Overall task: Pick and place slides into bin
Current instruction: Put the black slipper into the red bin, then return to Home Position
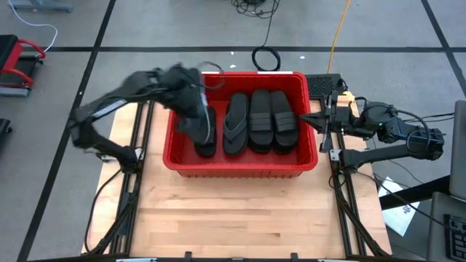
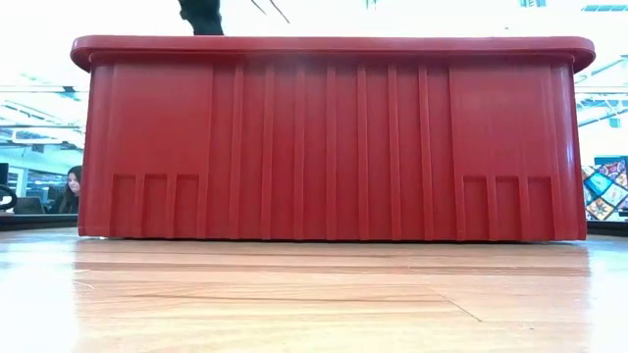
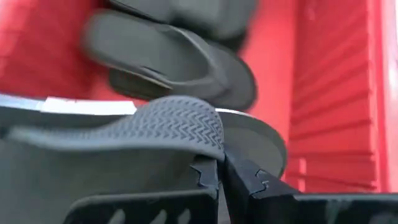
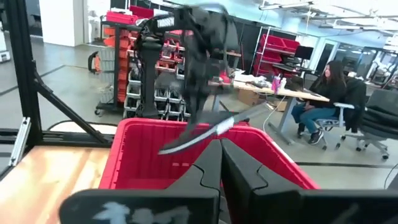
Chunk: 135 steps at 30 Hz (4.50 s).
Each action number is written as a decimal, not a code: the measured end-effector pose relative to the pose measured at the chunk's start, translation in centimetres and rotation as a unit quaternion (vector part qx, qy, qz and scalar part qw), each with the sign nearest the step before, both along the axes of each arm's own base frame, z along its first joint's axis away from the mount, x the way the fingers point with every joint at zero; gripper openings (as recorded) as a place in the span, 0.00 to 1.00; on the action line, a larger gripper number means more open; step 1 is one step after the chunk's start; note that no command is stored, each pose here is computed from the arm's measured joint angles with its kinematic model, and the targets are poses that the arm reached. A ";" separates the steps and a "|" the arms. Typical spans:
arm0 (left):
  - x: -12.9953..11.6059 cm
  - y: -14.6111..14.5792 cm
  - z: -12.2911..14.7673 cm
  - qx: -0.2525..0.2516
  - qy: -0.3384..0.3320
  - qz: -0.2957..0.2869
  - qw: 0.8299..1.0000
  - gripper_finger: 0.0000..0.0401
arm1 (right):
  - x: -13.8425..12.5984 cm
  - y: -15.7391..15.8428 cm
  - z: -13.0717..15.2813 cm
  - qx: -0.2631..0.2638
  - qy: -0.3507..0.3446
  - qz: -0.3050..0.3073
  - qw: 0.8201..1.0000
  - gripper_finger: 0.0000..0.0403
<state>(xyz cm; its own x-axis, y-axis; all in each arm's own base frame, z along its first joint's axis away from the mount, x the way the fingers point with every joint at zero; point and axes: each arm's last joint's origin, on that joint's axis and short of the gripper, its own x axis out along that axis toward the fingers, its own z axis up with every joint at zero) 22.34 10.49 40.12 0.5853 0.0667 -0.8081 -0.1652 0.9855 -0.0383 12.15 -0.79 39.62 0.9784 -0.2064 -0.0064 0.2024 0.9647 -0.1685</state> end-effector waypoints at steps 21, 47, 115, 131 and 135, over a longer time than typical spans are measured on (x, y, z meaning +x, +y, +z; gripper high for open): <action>8.6 4.7 -10.7 -0.119 0.134 -0.035 0.983 0.00 | 0.0 0.0 -0.1 0.064 -0.010 0.000 0.998 0.00; 7.9 5.1 -16.1 -0.153 0.182 0.035 0.971 0.05 | 0.0 0.0 -0.2 0.064 -0.002 -0.001 0.998 0.00; -2.0 -10.7 4.0 0.076 -0.380 -0.213 0.897 0.01 | -3.3 0.4 -4.6 0.090 -0.026 0.057 0.994 0.00; -7.6 -13.1 -6.4 0.057 -0.516 -0.022 0.855 0.00 | -4.2 0.3 -11.6 0.154 -0.104 0.054 0.981 0.00; -9.1 -13.6 -6.9 0.081 -0.480 0.008 0.873 0.00 | -5.0 0.3 -11.7 0.154 -0.108 0.051 0.981 0.00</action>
<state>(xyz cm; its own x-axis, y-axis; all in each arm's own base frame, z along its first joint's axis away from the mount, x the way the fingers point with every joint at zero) 13.25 -3.11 33.23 0.9861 0.1481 0.0759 -0.1464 0.9889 -0.0269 7.16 -0.45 27.96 0.9794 -0.1280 0.1565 0.1007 0.9801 0.1712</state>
